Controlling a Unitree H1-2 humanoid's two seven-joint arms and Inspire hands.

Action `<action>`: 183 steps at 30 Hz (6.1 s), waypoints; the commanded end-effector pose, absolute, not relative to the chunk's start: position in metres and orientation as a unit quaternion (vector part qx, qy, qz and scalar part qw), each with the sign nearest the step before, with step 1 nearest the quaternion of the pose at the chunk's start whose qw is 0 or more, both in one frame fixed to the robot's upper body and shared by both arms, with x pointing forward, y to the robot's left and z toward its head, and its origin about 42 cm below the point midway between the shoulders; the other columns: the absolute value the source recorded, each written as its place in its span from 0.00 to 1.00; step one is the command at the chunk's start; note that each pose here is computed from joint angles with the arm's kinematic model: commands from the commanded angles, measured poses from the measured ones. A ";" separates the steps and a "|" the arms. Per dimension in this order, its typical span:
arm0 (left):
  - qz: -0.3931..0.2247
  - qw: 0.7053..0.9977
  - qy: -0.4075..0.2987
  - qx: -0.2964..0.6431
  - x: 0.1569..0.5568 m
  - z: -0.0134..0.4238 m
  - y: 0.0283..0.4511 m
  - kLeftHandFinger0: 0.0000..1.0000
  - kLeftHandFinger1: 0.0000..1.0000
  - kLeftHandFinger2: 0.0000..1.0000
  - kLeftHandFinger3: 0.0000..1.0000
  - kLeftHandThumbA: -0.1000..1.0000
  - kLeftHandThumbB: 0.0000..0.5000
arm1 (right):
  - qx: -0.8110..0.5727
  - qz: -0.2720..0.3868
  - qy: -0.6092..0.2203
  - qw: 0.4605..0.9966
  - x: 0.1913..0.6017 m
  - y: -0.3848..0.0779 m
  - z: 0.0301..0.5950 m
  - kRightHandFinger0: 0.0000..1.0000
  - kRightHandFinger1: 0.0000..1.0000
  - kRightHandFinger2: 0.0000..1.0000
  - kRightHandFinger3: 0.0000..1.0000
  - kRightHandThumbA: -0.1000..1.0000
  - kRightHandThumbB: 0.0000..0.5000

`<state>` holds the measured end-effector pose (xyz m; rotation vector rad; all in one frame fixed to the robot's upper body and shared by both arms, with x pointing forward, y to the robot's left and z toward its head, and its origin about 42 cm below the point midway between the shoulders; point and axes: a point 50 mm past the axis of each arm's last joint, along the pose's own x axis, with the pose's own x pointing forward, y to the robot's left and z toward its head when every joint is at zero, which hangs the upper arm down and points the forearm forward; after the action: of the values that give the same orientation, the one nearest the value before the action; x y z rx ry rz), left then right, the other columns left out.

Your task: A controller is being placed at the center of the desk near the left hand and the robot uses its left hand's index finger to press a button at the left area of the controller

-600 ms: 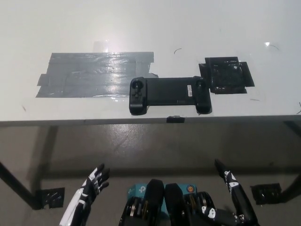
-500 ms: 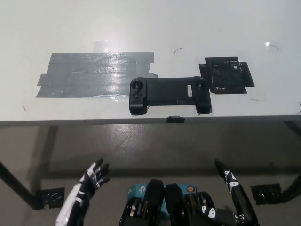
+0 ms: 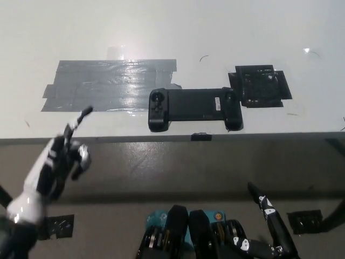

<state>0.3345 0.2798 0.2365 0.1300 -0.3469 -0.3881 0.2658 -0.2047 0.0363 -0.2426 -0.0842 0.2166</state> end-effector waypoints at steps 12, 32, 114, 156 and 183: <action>-0.392 0.911 0.033 0.125 0.442 0.290 0.243 0.00 0.00 0.12 1.00 1.00 0.76 | -0.125 0.110 -0.094 0.982 0.274 -0.206 0.054 1.00 1.00 1.00 1.00 1.00 0.56; -0.414 0.891 0.107 0.153 0.474 0.268 0.218 0.00 0.00 0.00 1.00 1.00 0.86 | -0.130 0.110 -0.102 0.980 0.280 -0.206 0.061 1.00 1.00 1.00 1.00 1.00 0.53; -0.366 0.907 0.118 0.173 0.503 0.281 0.233 0.03 0.00 0.17 1.00 1.00 0.90 | -0.138 0.117 -0.109 0.977 0.284 -0.206 0.064 1.00 1.00 1.00 1.00 1.00 0.52; -0.360 0.908 0.126 0.171 0.511 0.284 0.235 0.02 0.00 0.13 1.00 1.00 0.93 | -0.137 0.118 -0.118 0.976 0.292 -0.203 0.072 1.00 1.00 1.00 1.00 1.00 0.51; -0.366 0.905 0.131 0.171 0.509 0.274 0.230 0.00 0.00 0.12 1.00 1.00 0.91 | -0.138 0.119 -0.128 0.975 0.298 -0.203 0.077 1.00 1.00 1.00 1.00 1.00 0.51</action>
<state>0.5028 0.2342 0.2493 0.3446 0.3237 -0.7439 0.2918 -0.2040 0.0632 -0.2790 -0.1830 0.2336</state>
